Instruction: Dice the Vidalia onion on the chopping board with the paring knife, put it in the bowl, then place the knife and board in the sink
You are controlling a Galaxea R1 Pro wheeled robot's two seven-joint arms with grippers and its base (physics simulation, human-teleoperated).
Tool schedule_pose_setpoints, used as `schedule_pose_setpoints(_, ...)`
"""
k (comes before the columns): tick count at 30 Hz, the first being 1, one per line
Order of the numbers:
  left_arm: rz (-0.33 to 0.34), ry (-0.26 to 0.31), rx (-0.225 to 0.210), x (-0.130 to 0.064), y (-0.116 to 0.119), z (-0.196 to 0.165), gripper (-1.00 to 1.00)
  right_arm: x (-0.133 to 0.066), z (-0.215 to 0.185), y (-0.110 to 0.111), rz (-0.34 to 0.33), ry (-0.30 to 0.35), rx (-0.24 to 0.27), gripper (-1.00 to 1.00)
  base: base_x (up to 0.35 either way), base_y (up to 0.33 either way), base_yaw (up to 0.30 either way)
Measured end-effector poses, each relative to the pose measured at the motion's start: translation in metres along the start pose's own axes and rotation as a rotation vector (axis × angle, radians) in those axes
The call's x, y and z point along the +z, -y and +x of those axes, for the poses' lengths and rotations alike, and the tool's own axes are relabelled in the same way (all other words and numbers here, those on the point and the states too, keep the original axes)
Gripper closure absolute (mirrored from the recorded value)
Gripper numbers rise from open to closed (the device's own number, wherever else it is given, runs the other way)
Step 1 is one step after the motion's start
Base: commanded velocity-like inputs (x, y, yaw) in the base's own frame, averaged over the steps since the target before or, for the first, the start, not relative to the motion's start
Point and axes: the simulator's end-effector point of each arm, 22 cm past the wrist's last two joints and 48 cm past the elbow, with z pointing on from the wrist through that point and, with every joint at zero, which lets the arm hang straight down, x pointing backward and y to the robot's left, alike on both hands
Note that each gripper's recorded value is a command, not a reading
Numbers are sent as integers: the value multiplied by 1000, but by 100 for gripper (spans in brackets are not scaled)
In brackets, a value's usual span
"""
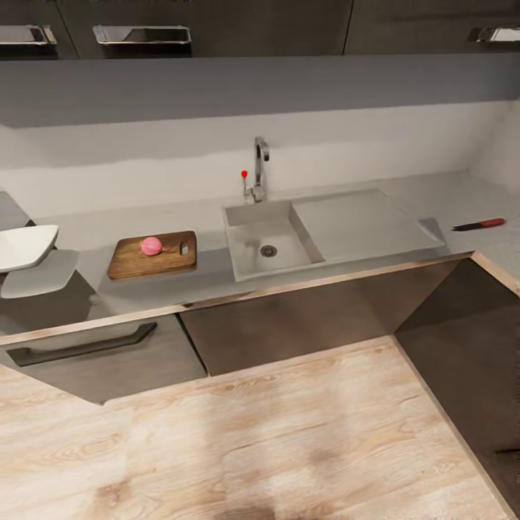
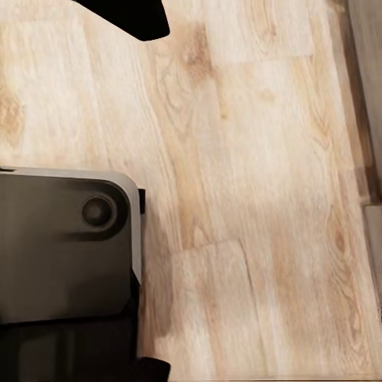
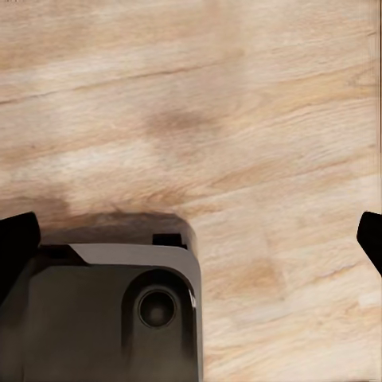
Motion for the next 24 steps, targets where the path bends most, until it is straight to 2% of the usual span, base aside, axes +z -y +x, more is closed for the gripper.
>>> schedule_pose_setpoints(24,-1,18,-2,1,2,-3,-100,1,-13,0,1,31,3,-100,0,0,-170)
